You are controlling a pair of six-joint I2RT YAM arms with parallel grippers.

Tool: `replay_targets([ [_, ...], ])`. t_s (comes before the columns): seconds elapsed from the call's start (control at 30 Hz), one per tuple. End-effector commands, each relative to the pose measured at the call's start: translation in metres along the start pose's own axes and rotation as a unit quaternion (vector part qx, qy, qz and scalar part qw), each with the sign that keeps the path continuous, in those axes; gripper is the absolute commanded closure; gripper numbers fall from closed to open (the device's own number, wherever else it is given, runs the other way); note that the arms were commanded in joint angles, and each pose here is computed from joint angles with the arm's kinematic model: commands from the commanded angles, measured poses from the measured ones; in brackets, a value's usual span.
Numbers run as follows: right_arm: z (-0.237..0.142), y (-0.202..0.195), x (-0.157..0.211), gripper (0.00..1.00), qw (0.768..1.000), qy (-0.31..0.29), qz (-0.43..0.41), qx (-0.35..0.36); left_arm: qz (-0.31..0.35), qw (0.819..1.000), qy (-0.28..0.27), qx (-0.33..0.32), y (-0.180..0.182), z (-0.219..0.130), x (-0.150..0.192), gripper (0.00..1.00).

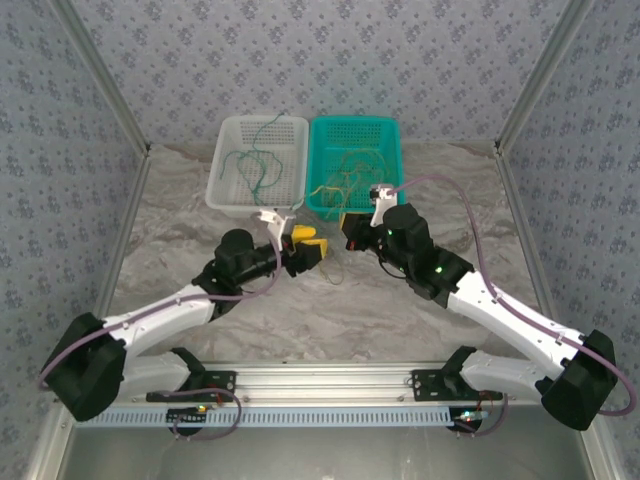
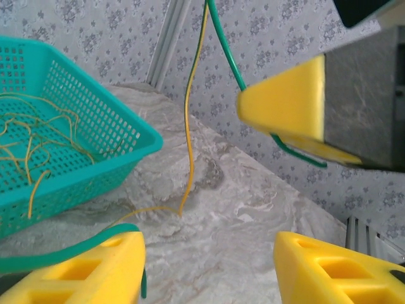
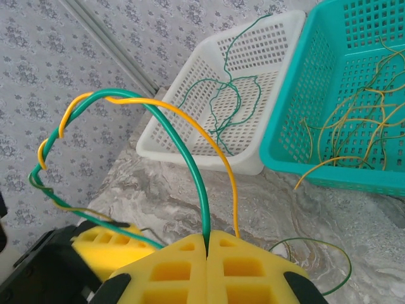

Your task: Untangle the cables

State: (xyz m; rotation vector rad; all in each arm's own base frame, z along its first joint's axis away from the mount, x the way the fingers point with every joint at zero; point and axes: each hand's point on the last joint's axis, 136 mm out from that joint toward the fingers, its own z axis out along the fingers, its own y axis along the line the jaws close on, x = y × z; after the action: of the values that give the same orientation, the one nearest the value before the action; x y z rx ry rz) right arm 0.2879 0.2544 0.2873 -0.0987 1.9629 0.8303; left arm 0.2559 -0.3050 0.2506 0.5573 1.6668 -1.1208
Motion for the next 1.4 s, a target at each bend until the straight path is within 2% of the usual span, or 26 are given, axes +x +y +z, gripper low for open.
replay_targets([
  [0.0, -0.004, 0.01, -0.016, 1.0, 0.999, -0.026, 0.014, -0.015, 0.028, 0.998, -0.049, 0.002, -0.002, 0.012, -0.03, 0.43],
  [0.17, -0.008, 0.011, -0.017, 1.0, 0.999, -0.03, 0.014, -0.018, 0.028, 0.997, -0.057, -0.04, 0.025, 0.017, -0.029, 0.49],
  [0.3, -0.01, 0.009, -0.017, 1.0, 0.999, -0.033, 0.013, -0.015, 0.016, 0.995, -0.058, -0.078, 0.05, 0.015, -0.028, 0.71],
  [0.47, -0.01, 0.007, -0.016, 1.0, 0.999, -0.033, 0.012, -0.012, 0.004, 0.992, -0.06, -0.112, 0.069, 0.009, -0.028, 0.9],
  [0.6, -0.007, 0.001, -0.014, 1.0, 1.0, -0.029, 0.009, 0.001, 0.004, 0.99, -0.061, -0.128, 0.073, 0.0, -0.028, 1.0],
  [0.8, -0.008, -0.014, -0.016, 1.0, 0.999, -0.031, -0.002, 0.028, 0.01, 0.988, -0.073, -0.138, 0.066, -0.023, -0.042, 1.0],
  [0.97, -0.012, -0.022, -0.018, 0.82, 0.999, -0.033, -0.012, 0.024, -0.003, 0.987, -0.078, -0.143, 0.061, -0.043, -0.056, 1.0],
  [1.1, -0.02, -0.025, -0.019, 0.55, 0.998, -0.05, -0.037, 0.018, -0.017, 0.989, -0.077, -0.128, 0.053, -0.055, -0.065, 1.0],
  [1.17, -0.024, -0.027, -0.018, 0.5, 0.997, -0.063, -0.048, 0.012, -0.024, 0.988, -0.079, -0.132, 0.053, -0.061, -0.069, 1.0],
  [1.37, -0.027, -0.023, 0.007, 0.26, 0.988, -0.095, -0.108, -0.057, -0.029, 0.988, -0.083, -0.127, 0.05, -0.069, -0.075, 1.0],
])
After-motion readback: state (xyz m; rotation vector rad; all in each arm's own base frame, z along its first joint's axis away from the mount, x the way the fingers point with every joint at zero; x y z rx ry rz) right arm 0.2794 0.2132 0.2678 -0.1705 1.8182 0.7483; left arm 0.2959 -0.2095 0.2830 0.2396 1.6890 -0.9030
